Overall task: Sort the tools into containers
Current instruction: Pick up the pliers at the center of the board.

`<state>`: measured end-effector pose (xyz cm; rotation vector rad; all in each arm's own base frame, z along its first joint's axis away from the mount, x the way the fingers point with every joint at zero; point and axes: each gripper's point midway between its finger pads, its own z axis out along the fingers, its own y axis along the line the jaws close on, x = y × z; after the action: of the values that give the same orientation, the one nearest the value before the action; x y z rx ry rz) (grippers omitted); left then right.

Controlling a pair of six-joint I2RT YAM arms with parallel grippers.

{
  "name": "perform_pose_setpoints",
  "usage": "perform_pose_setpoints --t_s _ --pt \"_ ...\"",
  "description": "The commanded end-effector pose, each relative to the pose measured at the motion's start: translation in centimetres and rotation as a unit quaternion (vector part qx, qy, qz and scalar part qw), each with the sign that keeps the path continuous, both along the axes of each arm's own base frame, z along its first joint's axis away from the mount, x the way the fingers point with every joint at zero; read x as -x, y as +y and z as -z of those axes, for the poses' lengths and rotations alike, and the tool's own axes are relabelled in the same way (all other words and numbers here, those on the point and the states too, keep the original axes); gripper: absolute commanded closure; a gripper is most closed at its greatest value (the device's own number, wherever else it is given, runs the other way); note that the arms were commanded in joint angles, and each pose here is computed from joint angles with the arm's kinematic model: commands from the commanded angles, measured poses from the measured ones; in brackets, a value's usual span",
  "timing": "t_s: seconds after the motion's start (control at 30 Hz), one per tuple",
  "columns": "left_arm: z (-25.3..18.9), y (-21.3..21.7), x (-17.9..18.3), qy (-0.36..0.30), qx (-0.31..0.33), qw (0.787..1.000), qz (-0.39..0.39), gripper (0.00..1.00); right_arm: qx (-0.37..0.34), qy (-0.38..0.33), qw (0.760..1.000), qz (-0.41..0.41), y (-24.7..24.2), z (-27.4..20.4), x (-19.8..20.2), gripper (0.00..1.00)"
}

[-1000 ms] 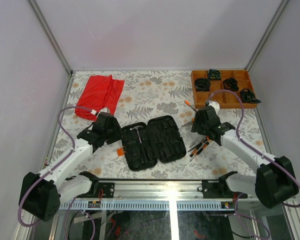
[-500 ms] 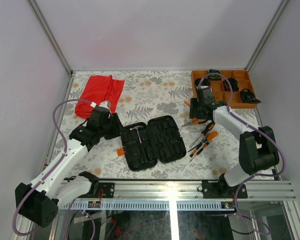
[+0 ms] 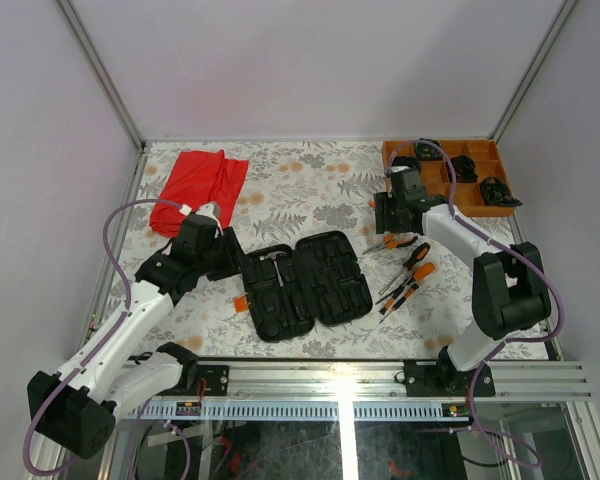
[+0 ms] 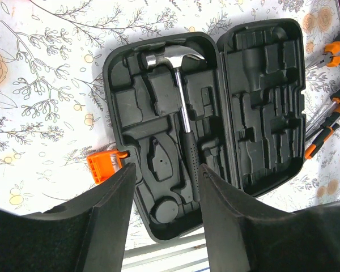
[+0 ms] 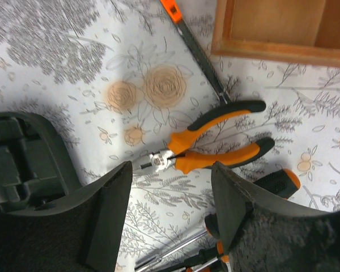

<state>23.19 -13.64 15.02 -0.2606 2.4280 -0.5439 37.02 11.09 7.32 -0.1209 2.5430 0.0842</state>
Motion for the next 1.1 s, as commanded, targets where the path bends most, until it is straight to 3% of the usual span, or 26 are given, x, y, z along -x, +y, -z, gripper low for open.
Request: perform_pose_setpoints --t_s 0.0,0.2,0.43,0.6,0.77,1.07 --pt "-0.8 0.0 0.0 -0.015 0.003 1.000 0.010 0.53 -0.033 -0.123 0.992 -0.001 0.8 -5.8 -3.3 0.36" --pt "-1.1 -0.1 -0.1 -0.021 0.005 1.000 0.013 0.52 -0.085 -0.262 0.959 -0.066 2.8 -10.4 -4.2 0.36" --pt "-1.5 -0.1 -0.1 -0.030 0.009 0.999 0.011 0.51 0.002 -0.329 0.929 -0.169 2.3 -11.0 -4.1 0.38" --pt "-1.5 -0.1 -0.1 -0.029 0.009 0.999 0.012 0.50 0.069 -0.282 0.890 -0.351 3.8 -8.6 -2.3 0.38" --pt "-1.5 -0.1 0.0 -0.030 0.010 0.999 0.011 0.50 0.067 -0.203 0.856 -0.471 5.1 -6.5 -0.3 0.37" --pt "-1.5 -0.1 0.0 -0.030 0.011 0.999 0.009 0.49 0.122 -0.074 0.823 -0.550 3.1 -2.9 0.2 0.36"
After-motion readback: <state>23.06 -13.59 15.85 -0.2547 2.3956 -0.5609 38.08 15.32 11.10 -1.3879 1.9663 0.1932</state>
